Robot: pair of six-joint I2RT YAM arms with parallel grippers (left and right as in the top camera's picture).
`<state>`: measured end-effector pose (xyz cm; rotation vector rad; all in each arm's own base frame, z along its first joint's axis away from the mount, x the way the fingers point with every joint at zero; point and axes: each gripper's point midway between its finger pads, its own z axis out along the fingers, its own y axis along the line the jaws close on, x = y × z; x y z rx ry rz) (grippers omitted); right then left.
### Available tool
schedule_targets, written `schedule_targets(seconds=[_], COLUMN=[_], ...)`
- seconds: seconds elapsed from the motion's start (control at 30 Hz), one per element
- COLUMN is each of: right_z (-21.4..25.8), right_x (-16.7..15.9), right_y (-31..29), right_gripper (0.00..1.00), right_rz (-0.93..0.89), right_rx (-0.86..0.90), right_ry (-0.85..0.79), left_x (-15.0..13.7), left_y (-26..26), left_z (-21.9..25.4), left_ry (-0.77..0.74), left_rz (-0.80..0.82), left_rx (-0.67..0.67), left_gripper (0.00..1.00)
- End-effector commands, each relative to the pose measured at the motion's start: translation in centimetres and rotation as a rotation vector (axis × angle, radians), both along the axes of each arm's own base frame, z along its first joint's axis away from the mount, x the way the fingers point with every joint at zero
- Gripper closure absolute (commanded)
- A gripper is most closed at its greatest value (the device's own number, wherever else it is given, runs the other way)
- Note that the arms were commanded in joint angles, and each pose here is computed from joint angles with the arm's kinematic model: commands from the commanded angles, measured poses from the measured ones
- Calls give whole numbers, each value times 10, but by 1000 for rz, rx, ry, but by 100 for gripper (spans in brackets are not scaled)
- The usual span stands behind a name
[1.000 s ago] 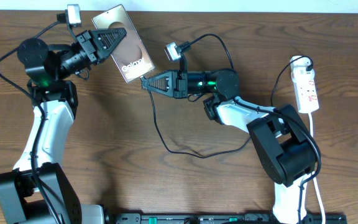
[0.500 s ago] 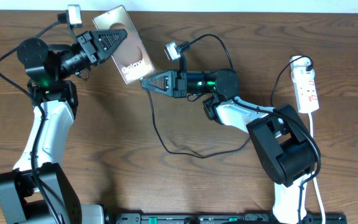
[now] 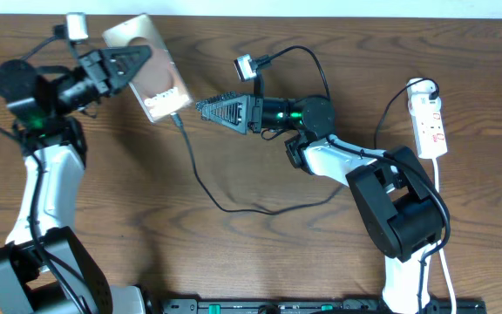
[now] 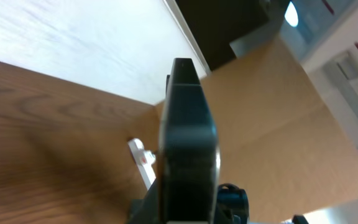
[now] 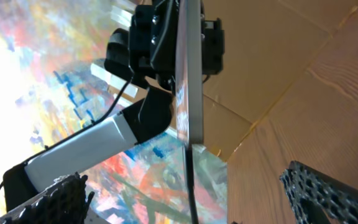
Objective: Plug charger to phone and switch on socket
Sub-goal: 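Open the right gripper and withdraw it from the plugged phone, then lower the phone flat onto the table with the left gripper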
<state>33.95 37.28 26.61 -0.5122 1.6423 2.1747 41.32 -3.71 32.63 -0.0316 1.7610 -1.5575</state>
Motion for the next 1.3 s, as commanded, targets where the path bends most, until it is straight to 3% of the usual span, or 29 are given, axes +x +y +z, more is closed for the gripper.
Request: schedule_targets(seconds=[0.0,0.2,0.43,0.6,0.83,0.9,1.0,1.27], right_z=[-4,-73,-102,-118,-88,-74,-55,-50], right_x=[15,40,60,68,67,57,42,28], right_y=[-4,-6,-28,-64,-147,-185,-210,-235], right_gripper=[1,1,1,1,1,1,1,1], right_rz=[-33,-76,-137,-310,-696,-850,-932,-995], right_rx=[-32,-258,-446,-743,-1112,-1223,-1279,-1365], right_ry=[7,175,207,199,207,231,219,225], left_x=[-7,-11,-11,-11,-8,-3,1,-12], left_y=[21,28,28,28,17,9,-5,-31], left_z=[2,1,1,1,-8,-29,-74,-183], left_ry=[-10,-6,-12,-12,15,87,202,472], left_rz=[14,7,8,8,-13,-4,34,73], left_rx=[14,18,22,22,18,19,78,358], left_gripper=[93,93,93,92,93,93,93,93])
